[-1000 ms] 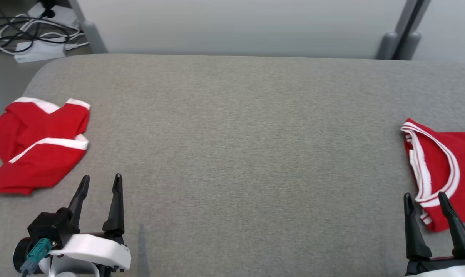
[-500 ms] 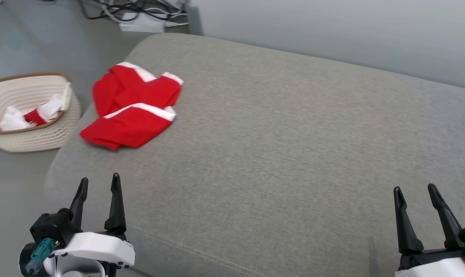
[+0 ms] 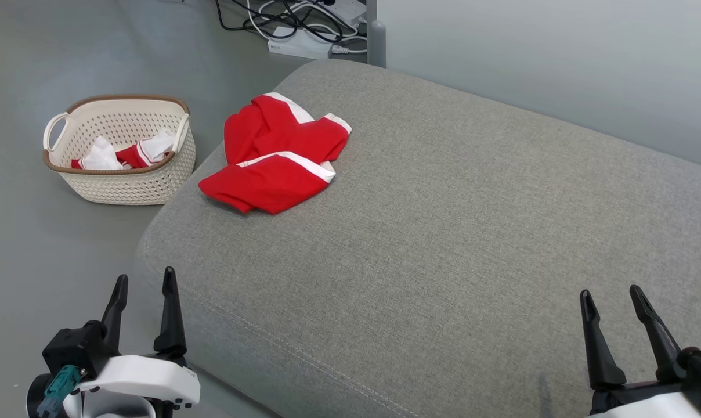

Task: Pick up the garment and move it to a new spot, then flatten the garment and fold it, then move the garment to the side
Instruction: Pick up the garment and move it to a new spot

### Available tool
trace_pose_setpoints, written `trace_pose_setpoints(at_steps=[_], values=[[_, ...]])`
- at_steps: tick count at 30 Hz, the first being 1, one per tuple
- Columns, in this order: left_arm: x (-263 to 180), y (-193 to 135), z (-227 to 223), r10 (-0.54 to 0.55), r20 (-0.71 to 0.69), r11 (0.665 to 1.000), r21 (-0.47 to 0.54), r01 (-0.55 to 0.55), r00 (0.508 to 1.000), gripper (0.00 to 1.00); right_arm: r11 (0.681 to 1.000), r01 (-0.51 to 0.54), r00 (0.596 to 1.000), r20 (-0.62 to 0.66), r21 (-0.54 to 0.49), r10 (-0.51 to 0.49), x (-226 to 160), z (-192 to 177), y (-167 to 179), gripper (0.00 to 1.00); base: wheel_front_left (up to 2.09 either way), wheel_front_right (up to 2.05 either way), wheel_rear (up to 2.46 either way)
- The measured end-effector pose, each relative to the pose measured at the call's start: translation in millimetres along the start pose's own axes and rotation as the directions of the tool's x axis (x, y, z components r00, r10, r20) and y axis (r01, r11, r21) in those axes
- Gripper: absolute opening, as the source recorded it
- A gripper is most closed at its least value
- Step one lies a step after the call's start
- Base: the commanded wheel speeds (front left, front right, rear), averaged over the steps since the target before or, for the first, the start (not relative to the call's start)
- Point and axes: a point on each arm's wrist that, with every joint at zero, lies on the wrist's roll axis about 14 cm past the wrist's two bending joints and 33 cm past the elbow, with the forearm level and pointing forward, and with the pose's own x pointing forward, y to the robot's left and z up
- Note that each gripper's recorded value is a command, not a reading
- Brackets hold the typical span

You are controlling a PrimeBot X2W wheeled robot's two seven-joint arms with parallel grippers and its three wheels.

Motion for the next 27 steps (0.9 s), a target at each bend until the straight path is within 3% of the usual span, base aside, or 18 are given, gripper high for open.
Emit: trace_pose_setpoints(at_steps=[13,21,27], values=[[12.0,-18.1,-12.7,-0.094,-0.076,0.996,-0.001,0.094,0.993,1.00,1.000,0.016,1.000,-0.019,0.019,-0.016,-0.5,-8.2,-6.2,1.00,0.00,0.00,0.00],[93.7,-48.7,41.9,-0.210,-0.030,0.976,0.053,0.211,0.977,1.00,0.998,0.061,0.998,-0.019,0.015,-0.061,4.0,-7.2,-31.8,1.00,0.00,0.00,0.00],[162.6,-73.9,55.4,-0.246,-0.091,0.965,0.071,0.253,0.965,1.00,0.992,0.128,0.992,-0.024,0.019,-0.128,5.0,-13.6,-60.6,1.00,0.00,0.00,0.00]])
